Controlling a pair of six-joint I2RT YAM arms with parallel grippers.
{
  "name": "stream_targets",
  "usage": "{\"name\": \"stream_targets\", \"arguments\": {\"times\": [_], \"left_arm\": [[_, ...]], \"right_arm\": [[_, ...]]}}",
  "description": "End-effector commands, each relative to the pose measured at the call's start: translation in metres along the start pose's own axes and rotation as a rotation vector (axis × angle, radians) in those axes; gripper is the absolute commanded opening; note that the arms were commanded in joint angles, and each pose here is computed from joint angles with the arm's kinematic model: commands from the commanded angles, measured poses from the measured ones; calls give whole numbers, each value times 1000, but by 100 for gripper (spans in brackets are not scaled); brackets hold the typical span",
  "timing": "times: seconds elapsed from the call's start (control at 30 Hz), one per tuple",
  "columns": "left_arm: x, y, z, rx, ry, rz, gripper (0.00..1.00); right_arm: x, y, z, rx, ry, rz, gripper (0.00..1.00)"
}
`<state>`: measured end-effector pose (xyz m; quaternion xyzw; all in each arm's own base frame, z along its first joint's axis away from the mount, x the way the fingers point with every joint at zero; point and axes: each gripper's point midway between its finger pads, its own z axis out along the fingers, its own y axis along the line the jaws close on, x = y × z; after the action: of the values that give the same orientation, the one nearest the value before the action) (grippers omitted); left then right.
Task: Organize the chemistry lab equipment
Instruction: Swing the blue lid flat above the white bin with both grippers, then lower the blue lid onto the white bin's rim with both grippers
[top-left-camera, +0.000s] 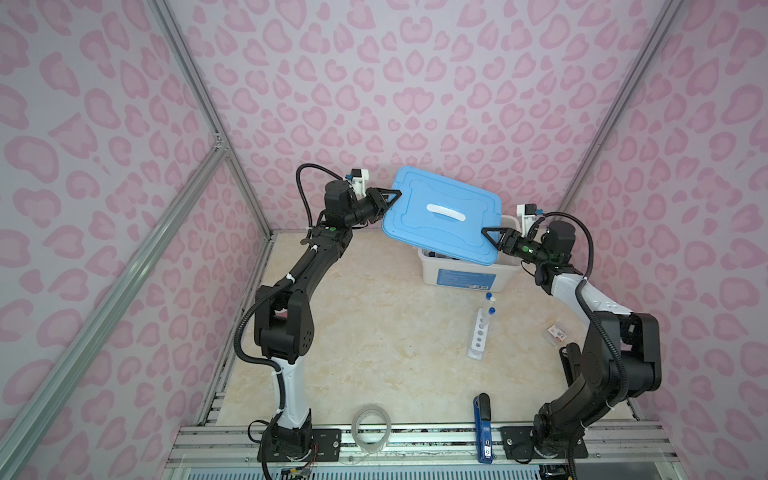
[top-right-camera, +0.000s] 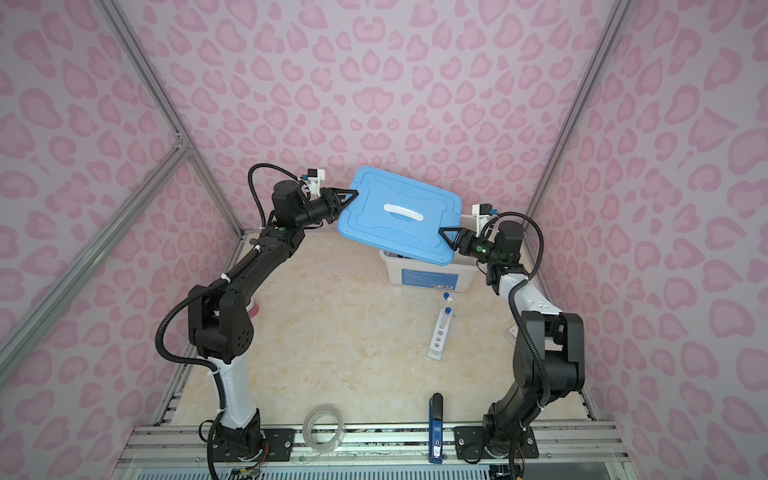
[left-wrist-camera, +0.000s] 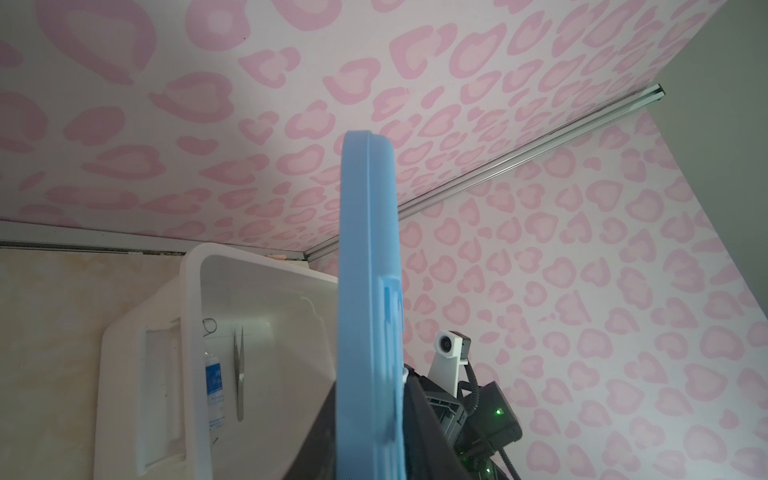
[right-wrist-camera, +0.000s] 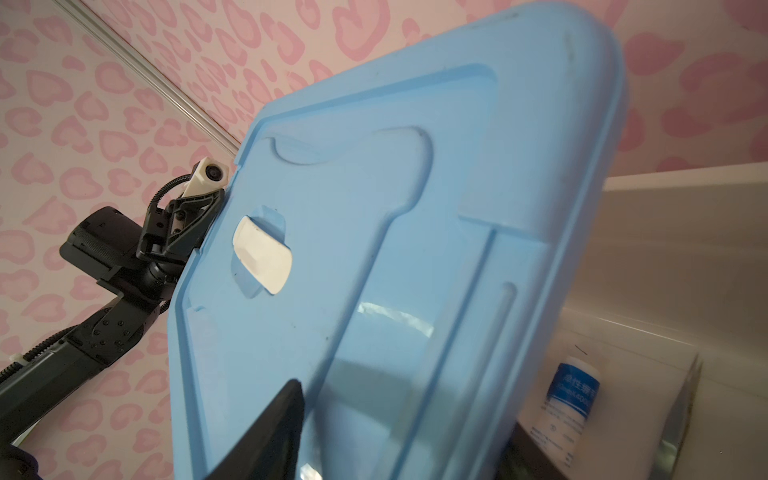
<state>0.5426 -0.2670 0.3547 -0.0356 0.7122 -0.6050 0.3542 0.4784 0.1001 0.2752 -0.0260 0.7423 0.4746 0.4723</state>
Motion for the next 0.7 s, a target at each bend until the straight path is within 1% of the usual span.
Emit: {"name": "stream_targets", "arguments": {"times": [0.0,0.17,0.33,0.4,0.67], "left_arm": [[2,12,10,-9,3,22,30],[5,30,21,-37,14,20,34],[10,42,29,-67,28,37,35],[17,48,32,-99,46,31,35],[25,65,41,-141,61,36,35]], "right_arm": [[-4,0,-1,8,-7,-15,60],[-7,-12,-3,58,-18,8,58],[-9,-21,-4,102,-13,17,57],[-9,-22,-4,106,-14,23,56],[-8,-32,-6,149,-6,37,55]]}}
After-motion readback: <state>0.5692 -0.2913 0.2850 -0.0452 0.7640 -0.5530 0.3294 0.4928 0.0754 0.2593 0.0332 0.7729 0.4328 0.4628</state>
